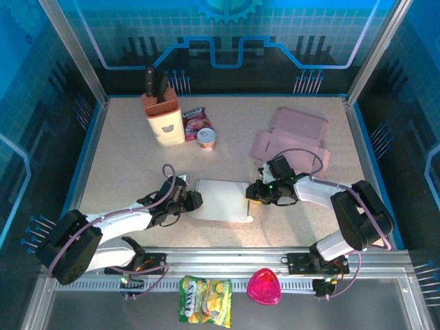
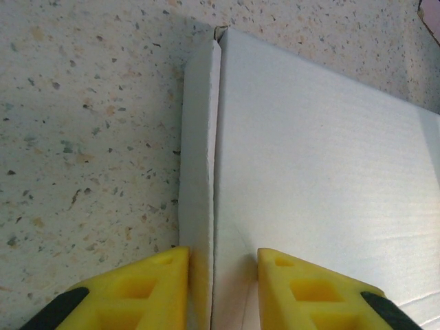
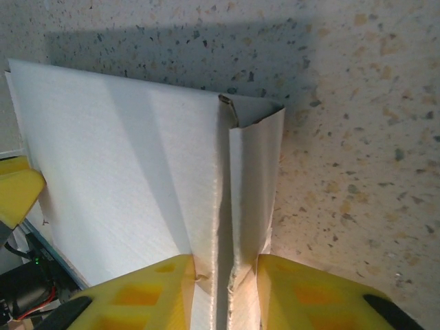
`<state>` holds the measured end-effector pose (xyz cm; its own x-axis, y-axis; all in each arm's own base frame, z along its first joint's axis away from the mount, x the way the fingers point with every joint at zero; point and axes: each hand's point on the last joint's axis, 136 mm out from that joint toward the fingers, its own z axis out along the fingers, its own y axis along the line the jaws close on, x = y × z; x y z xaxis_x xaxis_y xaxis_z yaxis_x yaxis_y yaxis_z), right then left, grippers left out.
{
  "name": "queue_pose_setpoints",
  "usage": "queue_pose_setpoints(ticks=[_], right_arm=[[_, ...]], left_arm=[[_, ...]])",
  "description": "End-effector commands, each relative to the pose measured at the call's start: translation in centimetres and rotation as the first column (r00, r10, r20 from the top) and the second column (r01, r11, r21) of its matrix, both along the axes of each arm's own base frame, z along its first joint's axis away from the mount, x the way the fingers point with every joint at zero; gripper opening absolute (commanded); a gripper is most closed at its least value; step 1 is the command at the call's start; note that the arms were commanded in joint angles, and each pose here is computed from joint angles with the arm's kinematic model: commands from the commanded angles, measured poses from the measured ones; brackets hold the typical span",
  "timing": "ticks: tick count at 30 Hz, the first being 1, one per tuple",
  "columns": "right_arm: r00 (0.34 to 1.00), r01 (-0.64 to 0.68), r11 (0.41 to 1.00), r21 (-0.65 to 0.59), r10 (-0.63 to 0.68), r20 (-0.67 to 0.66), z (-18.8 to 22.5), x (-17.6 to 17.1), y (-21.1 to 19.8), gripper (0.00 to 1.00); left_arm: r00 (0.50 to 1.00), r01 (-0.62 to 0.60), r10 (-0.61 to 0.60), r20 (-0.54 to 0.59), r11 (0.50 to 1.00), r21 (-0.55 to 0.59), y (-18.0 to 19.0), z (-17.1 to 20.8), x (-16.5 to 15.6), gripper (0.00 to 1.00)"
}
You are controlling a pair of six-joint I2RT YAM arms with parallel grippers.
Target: Fold the paper box
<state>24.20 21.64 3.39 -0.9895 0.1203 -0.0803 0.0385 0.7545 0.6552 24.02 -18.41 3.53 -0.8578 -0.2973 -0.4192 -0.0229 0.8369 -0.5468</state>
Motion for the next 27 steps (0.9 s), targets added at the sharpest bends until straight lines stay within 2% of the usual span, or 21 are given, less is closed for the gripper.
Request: queue_pose_setpoints(ticks=[1, 4, 15, 27], right_arm=[[0.999, -0.027, 0.999, 0.029, 0.027, -0.020, 0.0, -0.5, 1.4, 0.28], [0.999, -0.026, 0.998, 0.054, 0.027, -0.023, 0.2, -0.3, 2.2, 0.24], [0.999, -0.019, 0.997, 0.069, 0.022, -0.047, -0.2, -0.2, 3.6, 0.25], [1.000, -0.008, 0.996, 0.091, 0.009, -0.014, 0.7, 0.3, 2.1, 0.34]], left_arm=[[1.000, -0.002, 0.002, -0.021, 1.000, -0.002, -0.3, -0.5, -0.5, 0.29], [1.000, 0.003, -0.003, -0.022, 1.000, -0.006, -0.6, -0.5, -0.5, 0.29], [1.000, 0.018, -0.018, -0.021, 0.999, -0.032, -1.7, -0.5, -0.5, 0.29], [1.000, -0.013, 0.012, -0.024, 0.999, -0.041, -1.3, -1.2, -0.7, 0.20]])
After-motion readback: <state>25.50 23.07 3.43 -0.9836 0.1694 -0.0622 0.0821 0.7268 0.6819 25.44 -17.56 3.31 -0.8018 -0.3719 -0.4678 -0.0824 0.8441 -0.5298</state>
